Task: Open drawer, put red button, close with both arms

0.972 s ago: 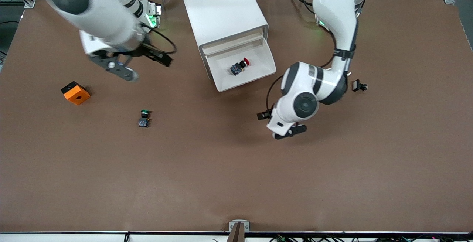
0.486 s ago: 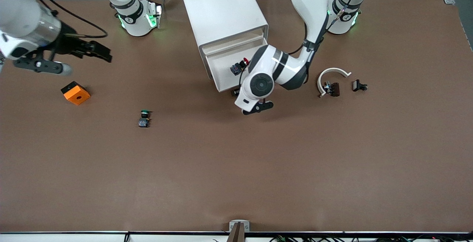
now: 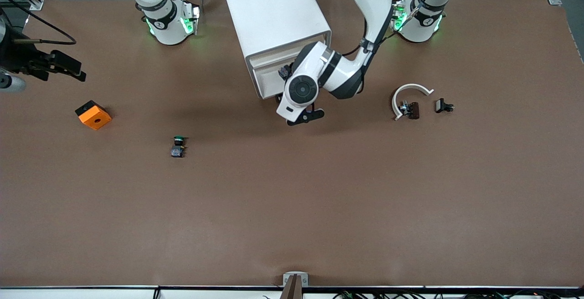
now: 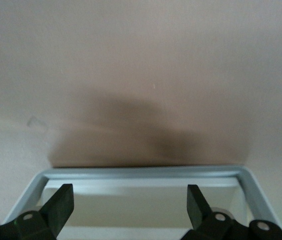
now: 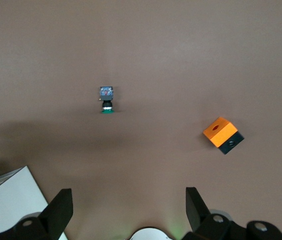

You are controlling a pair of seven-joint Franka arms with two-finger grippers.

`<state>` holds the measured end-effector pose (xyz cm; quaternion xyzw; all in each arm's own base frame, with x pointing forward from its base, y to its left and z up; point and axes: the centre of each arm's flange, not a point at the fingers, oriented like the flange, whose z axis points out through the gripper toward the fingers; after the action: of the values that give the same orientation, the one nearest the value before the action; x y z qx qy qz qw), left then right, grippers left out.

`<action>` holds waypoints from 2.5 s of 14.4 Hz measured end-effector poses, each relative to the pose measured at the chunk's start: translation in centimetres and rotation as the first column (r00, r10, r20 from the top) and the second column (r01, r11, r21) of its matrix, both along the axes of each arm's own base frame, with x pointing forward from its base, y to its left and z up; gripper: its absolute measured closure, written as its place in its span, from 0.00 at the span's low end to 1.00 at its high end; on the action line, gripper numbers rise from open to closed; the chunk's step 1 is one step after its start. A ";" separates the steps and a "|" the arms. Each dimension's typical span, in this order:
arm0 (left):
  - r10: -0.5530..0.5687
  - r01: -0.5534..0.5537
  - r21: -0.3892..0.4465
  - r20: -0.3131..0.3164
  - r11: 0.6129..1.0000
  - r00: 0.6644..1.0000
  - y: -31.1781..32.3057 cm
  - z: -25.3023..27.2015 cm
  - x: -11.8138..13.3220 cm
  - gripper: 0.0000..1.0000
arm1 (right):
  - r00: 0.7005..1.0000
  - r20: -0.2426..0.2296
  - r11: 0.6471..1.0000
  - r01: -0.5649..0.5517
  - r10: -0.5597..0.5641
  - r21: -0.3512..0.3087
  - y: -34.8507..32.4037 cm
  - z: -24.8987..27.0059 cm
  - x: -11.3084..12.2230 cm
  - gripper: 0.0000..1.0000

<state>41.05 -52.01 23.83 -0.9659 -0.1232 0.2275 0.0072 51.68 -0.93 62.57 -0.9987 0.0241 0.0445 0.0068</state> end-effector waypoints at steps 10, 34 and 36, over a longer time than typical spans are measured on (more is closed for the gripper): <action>-0.043 0.044 0.017 -0.021 0.999 0.999 -1.8 1.6 -5.9 0.00 | 0.998 0.060 1.000 -0.012 0.012 -0.010 0.6 2.8 0.1 0.00; 0.039 -0.067 0.047 0.448 0.997 0.893 39.1 28.4 23.3 0.00 | 0.997 0.070 1.000 -0.020 0.020 -0.012 1.0 3.3 0.1 0.00; 0.011 -0.031 0.036 0.441 0.999 0.898 41.2 31.5 21.9 0.00 | 0.997 0.073 1.000 -0.020 0.021 -0.012 1.0 3.4 0.1 0.00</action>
<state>62.92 -10.77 55.36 -0.9906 -0.1368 0.0008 -0.0029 51.80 0.10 66.00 -0.9999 0.0140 0.0077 0.0017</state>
